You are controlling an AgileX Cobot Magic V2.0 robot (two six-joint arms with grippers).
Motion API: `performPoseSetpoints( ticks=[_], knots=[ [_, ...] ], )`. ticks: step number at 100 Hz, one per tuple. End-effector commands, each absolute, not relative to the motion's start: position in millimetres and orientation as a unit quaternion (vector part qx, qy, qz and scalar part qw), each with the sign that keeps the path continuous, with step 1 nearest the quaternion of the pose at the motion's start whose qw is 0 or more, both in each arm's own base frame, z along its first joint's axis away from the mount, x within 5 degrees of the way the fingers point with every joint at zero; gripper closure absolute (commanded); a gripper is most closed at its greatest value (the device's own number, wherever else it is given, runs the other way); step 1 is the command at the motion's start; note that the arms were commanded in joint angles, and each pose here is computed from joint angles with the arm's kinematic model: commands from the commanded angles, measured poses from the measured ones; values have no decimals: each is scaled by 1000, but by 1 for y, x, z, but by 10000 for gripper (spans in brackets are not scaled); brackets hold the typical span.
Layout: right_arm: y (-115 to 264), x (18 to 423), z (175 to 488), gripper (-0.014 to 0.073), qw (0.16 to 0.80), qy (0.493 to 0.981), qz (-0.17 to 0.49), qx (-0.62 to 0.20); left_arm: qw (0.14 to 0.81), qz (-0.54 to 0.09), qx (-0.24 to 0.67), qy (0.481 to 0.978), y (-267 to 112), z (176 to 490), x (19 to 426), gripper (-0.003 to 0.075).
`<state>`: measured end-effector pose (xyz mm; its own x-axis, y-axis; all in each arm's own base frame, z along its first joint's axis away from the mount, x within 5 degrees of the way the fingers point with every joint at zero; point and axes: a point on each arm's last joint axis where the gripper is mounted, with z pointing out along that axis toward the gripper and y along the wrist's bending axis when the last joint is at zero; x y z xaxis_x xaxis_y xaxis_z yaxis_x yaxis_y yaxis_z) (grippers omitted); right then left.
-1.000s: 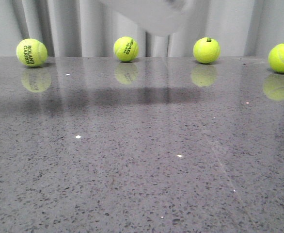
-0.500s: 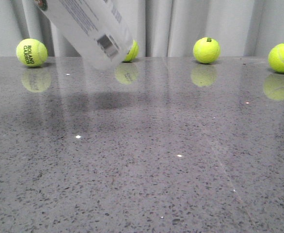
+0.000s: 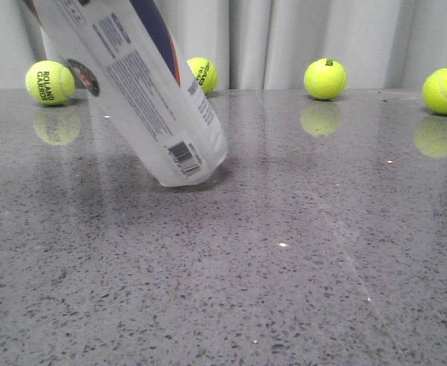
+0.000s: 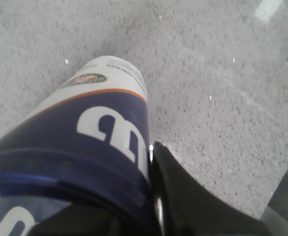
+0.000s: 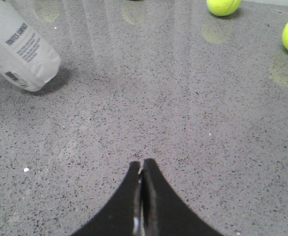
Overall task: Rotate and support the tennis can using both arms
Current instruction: 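Lift the lid end with the left gripper, tilting the can upright, then lower the can upright onto its base and release the left gripper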
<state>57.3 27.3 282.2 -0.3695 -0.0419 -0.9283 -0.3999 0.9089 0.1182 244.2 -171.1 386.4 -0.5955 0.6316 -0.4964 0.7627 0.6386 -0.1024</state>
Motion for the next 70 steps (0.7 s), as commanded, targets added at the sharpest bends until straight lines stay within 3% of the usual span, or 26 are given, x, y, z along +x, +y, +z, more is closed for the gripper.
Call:
performPoseSetpoints(
  ticks=[1,7,22,28,48,70],
  knots=[
    [28,60,297,662,584,783,167,-134,212,-170,397,877,-173,396,237,680],
    [28,60,297,662,584,783,167,-134,209,-170,397,878,-173,394,238,606],
    [28,60,297,662,584,783,167,-134,217,-171,397,875,-173,399,238,338],
    [28,60,297,662,584,783,167,-134,227,-172,397,872,-174,405,238,288],
    [28,60,297,662,584,783,167,-134,271,-183,398,857,-174,432,238,278],
    [28,60,297,662,584,783,167,-134,281,-199,397,851,-185,439,251,278]
  ],
)
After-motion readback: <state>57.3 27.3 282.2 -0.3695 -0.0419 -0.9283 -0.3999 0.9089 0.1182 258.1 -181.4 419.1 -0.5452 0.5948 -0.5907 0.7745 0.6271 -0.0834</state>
